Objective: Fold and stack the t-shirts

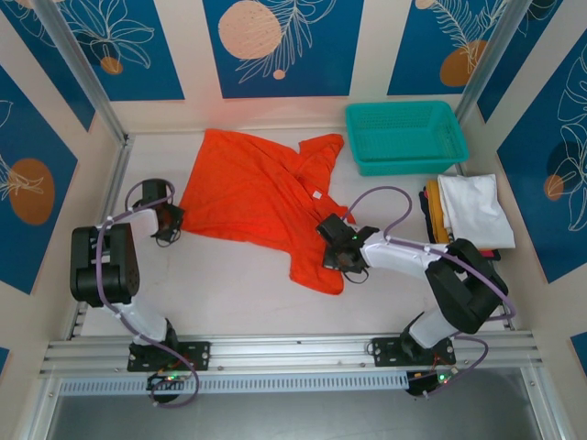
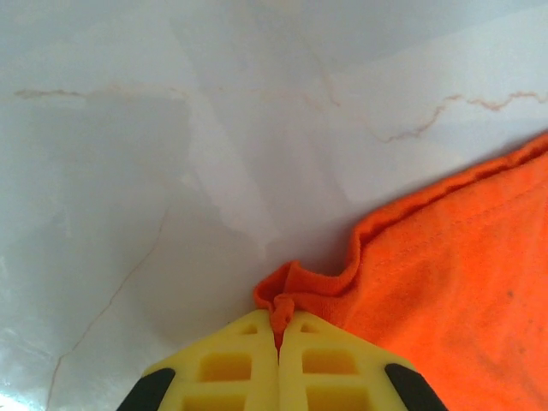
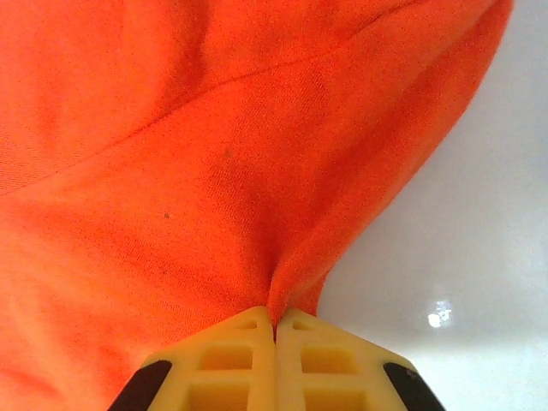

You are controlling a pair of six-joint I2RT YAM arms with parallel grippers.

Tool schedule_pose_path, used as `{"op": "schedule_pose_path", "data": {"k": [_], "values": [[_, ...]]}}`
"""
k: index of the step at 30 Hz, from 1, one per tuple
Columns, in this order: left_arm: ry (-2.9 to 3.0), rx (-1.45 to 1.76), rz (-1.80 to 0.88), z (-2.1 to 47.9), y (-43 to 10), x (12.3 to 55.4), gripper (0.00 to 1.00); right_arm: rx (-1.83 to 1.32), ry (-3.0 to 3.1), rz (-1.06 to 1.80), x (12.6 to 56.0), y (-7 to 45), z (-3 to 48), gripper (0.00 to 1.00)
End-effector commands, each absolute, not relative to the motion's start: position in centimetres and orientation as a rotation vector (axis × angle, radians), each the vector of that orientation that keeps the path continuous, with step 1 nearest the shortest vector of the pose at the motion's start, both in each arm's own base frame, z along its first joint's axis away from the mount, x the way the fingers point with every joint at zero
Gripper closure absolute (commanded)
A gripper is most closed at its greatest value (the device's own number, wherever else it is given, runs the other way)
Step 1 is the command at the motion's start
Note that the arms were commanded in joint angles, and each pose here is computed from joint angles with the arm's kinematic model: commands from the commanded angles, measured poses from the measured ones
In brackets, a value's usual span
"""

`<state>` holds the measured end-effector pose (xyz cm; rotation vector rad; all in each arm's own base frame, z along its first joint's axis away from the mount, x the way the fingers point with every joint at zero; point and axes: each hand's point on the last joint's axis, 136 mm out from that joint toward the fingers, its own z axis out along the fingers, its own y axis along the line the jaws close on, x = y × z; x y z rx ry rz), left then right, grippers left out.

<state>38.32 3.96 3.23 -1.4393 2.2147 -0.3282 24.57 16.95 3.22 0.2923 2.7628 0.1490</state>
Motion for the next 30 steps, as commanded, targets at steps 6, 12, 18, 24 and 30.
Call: {"op": "schedule_pose_path", "data": {"k": [6, 12, 18, 24, 30], "values": [[2.161, -1.357, -0.244, 6.5, 5.4, 35.0, 1.00, 0.272, 2.563, 0.002, 23.5, 13.8, 7.5, 1.00], [2.162, -1.323, -0.177, 8.1, 5.5, 30.4, 1.00, 0.328, 2.484, -0.015, 20.5, 12.2, 10.1, 1.00], [2.081, -1.284, -0.176, 11.7, 5.8, 29.1, 1.00, 0.302, 2.355, 0.119, 21.9, 12.4, 14.2, 1.00], [2.061, -1.222, -0.203, 15.2, 5.9, 32.3, 1.00, 0.289, 2.288, 0.213, 27.3, 12.5, 18.0, 1.00], [2.072, -1.166, -0.194, 17.1, 5.9, 32.6, 1.00, 0.275, 2.275, 0.163, 27.7, 11.3, 19.0, 1.00]]}}
